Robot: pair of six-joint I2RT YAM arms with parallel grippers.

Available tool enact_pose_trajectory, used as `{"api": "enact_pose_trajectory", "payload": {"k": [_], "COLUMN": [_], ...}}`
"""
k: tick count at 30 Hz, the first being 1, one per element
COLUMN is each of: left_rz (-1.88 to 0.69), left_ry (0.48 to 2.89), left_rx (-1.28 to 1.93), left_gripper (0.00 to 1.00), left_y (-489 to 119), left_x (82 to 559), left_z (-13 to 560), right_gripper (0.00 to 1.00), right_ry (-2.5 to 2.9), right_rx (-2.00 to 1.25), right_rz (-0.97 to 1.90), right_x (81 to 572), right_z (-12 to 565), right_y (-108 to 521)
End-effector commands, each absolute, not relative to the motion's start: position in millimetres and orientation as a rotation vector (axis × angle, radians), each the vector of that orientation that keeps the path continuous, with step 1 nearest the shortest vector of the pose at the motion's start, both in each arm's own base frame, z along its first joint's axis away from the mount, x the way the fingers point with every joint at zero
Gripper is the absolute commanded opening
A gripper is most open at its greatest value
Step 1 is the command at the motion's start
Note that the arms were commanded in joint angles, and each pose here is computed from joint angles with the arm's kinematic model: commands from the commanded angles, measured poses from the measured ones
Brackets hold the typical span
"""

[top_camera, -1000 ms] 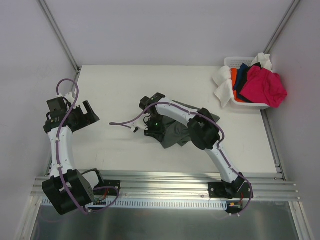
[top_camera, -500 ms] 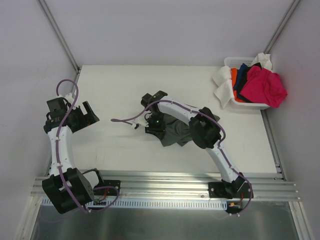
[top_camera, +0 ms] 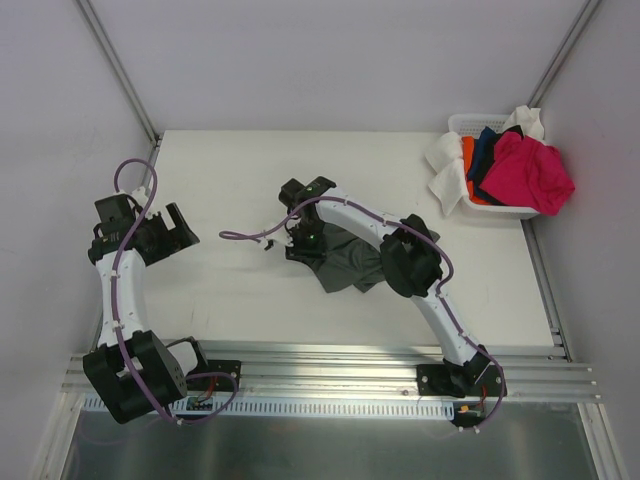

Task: Fold and stack the t-shirts
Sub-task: Flatten out the tshirt

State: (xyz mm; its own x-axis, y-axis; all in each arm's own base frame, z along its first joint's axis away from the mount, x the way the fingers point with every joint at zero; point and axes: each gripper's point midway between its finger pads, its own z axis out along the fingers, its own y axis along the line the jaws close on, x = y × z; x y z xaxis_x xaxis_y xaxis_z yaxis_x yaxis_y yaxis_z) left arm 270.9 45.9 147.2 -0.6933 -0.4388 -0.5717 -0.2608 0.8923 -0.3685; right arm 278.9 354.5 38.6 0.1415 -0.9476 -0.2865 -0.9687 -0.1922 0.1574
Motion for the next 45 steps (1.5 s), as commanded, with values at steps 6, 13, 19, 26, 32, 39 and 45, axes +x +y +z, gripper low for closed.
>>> {"api": "enact_pose_trajectory", "payload": {"k": [6, 13, 19, 26, 32, 39, 45], "left_rz": [-0.334, -0.337, -0.357, -0.442, -0.554, -0.624, -0.641], "left_ry": [2.363, 2.362, 2.363, 2.365, 2.372, 2.405, 2.420], "left_rx": [-0.518, -0.531, -0.528, -0.481, -0.446, -0.278, 0.039], "left_gripper": [0.90, 0.90, 0.90, 0.88, 0.86, 0.87, 0.87], "left_y": [50, 51, 48, 38, 30, 10, -41], "left_x": [270, 269, 270, 273, 289, 319, 336], "left_z": [149, 147, 147, 145, 144, 146, 149], "right_gripper": [0.41, 0.34, 0.01, 0.01, 0.00, 0.01, 0.01], "right_ry": [1.926, 1.975, 1.993, 1.956, 1.854, 1.746, 1.628], "right_rx": [-2.437, -2.462, -2.393, -2.140, -1.847, -1.576, -1.284], "right_rz": [0.482, 0.505, 0.495, 0.400, 0.255, 0.075, -0.200], "right_x": [278, 272, 278, 318, 346, 365, 393], "right_z": [37, 30, 40, 113, 207, 306, 391], "right_y": [337, 331, 335, 339, 331, 308, 275]}}
